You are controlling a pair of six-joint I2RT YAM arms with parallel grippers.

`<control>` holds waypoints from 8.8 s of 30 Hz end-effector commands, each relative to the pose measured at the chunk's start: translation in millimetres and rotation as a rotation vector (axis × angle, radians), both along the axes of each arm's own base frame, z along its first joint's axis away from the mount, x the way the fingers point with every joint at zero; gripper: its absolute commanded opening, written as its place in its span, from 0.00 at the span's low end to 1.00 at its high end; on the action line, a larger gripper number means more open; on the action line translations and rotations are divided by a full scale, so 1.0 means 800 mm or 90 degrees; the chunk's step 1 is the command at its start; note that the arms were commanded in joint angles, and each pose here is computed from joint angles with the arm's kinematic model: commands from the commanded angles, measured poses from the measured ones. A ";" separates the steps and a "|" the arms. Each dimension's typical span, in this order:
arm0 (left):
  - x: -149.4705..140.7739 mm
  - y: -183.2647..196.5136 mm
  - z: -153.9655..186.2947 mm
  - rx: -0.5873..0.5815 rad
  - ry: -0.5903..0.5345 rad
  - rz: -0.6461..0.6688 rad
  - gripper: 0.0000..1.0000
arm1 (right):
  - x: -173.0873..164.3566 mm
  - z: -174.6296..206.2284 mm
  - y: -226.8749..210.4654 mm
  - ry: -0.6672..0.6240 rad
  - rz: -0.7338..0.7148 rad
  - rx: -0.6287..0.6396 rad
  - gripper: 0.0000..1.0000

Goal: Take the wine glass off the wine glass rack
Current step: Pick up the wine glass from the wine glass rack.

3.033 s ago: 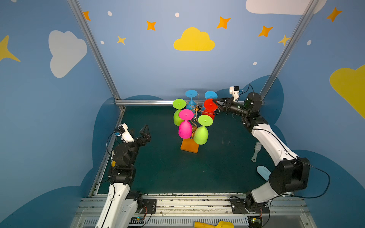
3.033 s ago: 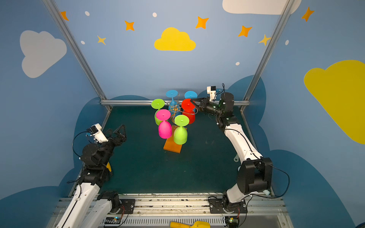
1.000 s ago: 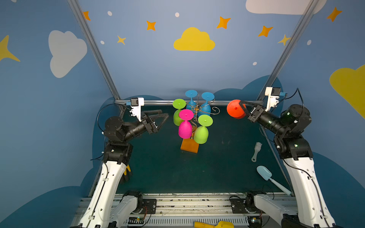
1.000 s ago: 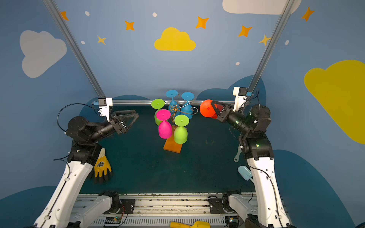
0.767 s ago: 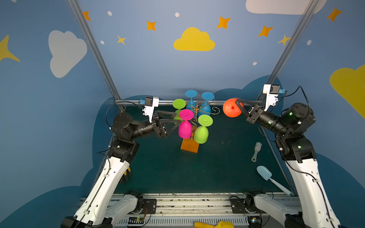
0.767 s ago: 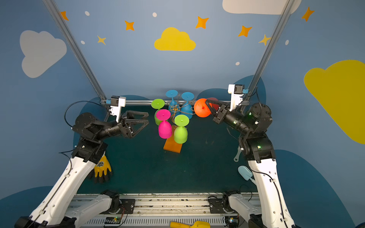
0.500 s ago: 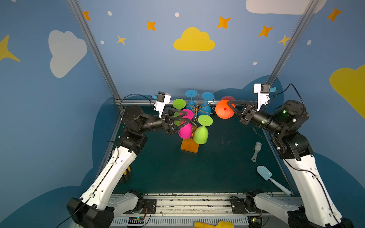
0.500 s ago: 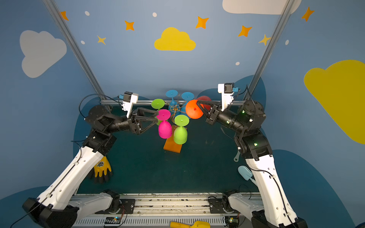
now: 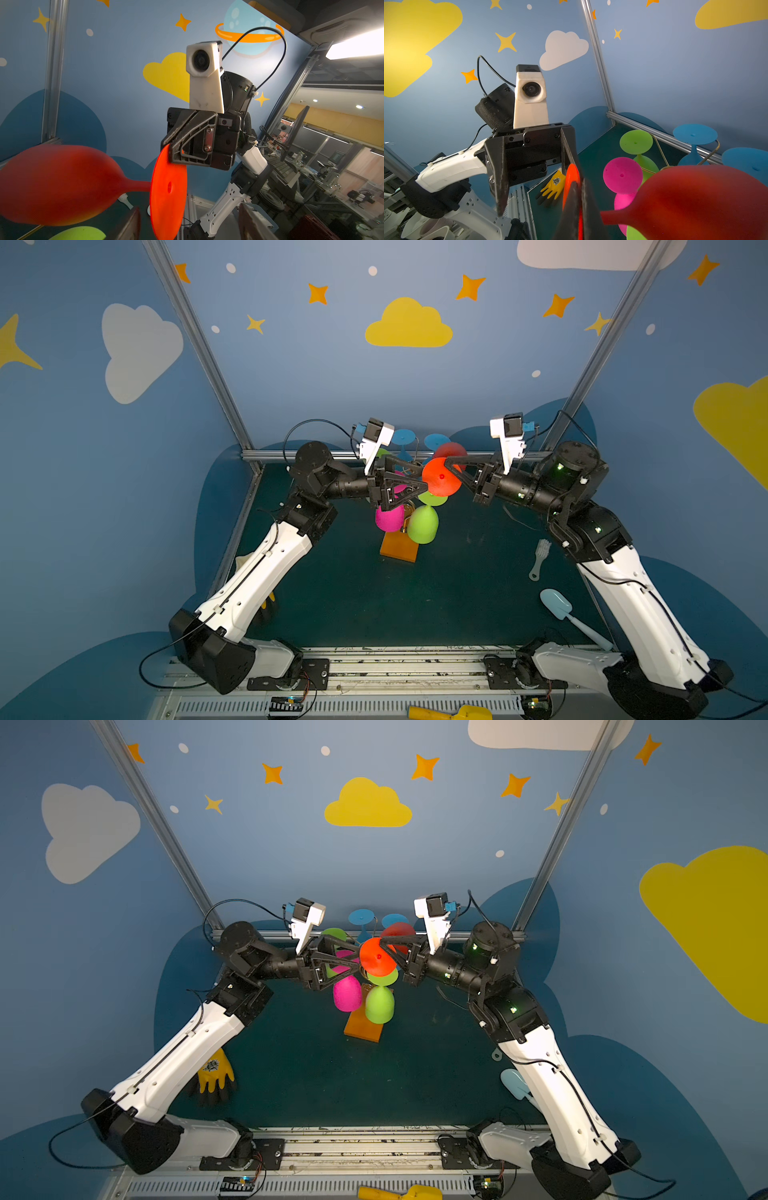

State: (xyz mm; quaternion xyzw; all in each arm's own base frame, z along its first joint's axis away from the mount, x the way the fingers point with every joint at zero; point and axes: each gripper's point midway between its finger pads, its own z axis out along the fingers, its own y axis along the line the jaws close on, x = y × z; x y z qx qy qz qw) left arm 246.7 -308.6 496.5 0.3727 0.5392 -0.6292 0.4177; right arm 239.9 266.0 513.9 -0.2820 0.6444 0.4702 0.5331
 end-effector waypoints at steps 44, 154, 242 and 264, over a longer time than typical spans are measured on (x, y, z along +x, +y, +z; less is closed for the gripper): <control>0.021 0.081 0.035 -0.053 0.070 0.047 0.03 | 0.011 0.005 -0.045 -0.116 -0.103 -0.075 0.67; 0.019 0.070 0.057 -0.059 0.188 -0.022 0.32 | 0.071 -0.064 0.082 -0.467 0.005 -0.252 0.66; 0.051 0.028 0.015 0.036 -0.776 0.396 0.25 | 0.012 -0.129 0.009 -0.003 -0.096 -0.464 0.41; 0.055 0.049 0.024 0.038 -0.686 0.454 0.04 | -0.009 -0.094 0.011 -0.027 -0.066 -0.372 0.84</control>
